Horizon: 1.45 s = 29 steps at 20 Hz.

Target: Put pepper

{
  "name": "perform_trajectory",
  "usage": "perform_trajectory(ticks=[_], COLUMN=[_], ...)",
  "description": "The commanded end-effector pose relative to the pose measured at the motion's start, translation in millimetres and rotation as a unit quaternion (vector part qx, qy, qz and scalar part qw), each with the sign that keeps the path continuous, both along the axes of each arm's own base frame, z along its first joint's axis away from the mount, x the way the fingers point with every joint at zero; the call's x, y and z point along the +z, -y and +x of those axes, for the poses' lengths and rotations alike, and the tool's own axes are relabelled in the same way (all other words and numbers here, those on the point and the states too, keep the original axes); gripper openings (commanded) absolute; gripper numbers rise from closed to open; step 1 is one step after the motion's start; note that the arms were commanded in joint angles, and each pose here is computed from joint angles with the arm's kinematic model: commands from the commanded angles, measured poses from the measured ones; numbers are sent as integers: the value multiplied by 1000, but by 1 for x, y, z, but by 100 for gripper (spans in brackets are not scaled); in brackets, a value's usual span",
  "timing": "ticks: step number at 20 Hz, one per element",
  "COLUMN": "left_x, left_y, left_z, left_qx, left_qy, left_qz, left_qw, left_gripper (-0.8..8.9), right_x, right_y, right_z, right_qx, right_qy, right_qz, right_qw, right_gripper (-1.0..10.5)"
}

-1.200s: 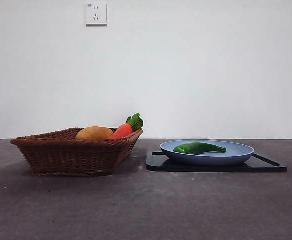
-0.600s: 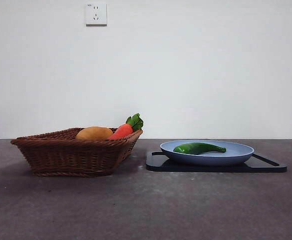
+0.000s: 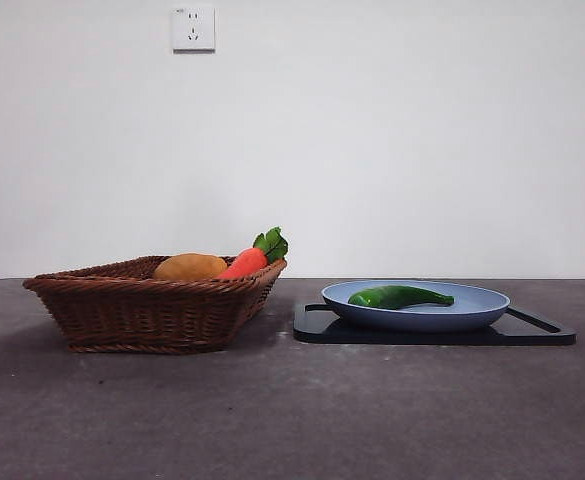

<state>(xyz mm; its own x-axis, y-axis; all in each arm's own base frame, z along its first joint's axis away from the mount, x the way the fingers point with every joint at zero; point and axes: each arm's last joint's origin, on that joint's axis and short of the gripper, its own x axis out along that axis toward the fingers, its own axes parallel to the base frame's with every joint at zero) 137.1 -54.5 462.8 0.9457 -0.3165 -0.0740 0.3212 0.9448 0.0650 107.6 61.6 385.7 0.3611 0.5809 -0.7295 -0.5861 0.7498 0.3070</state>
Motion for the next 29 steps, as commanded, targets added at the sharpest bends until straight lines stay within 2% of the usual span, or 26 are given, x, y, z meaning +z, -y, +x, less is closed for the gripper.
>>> perform_trajectory(ticks=[1, 4, 7, 12, 18, 22, 29], left_x=[-11, -51, -99, -183, -250, -279, -305], left_y=[-17, -36, -46, -51, -52, -51, -51], left_z=[-10, -27, -38, -45, -45, -42, -39], left_qx=[47, 106, 146, 168, 171, 172, 175], left_qy=[72, 133, 147, 108, 72, 44, -12], left_qz=[-16, -29, -27, -20, -37, -54, -49], left_qw=[996, 985, 978, 980, 982, 983, 983], left_gripper=[8, 8, 8, 8, 8, 8, 8], right_x=[5, 5, 5, 5, 5, 5, 5], right_y=[-1, -1, -1, -1, -1, -1, -1], right_z=[1, 1, 1, 1, 1, 1, 1], right_qx=[7, 6, 7, 7, 7, 6, 7], right_qy=[10, 11, 10, 10, 10, 10, 10], right_qz=[3, 3, 3, 3, 3, 3, 3], right_qw=[1000, 1000, 1000, 1000, 1000, 1000, 1000], right_gripper=[11, 11, 11, 11, 11, 11, 11])
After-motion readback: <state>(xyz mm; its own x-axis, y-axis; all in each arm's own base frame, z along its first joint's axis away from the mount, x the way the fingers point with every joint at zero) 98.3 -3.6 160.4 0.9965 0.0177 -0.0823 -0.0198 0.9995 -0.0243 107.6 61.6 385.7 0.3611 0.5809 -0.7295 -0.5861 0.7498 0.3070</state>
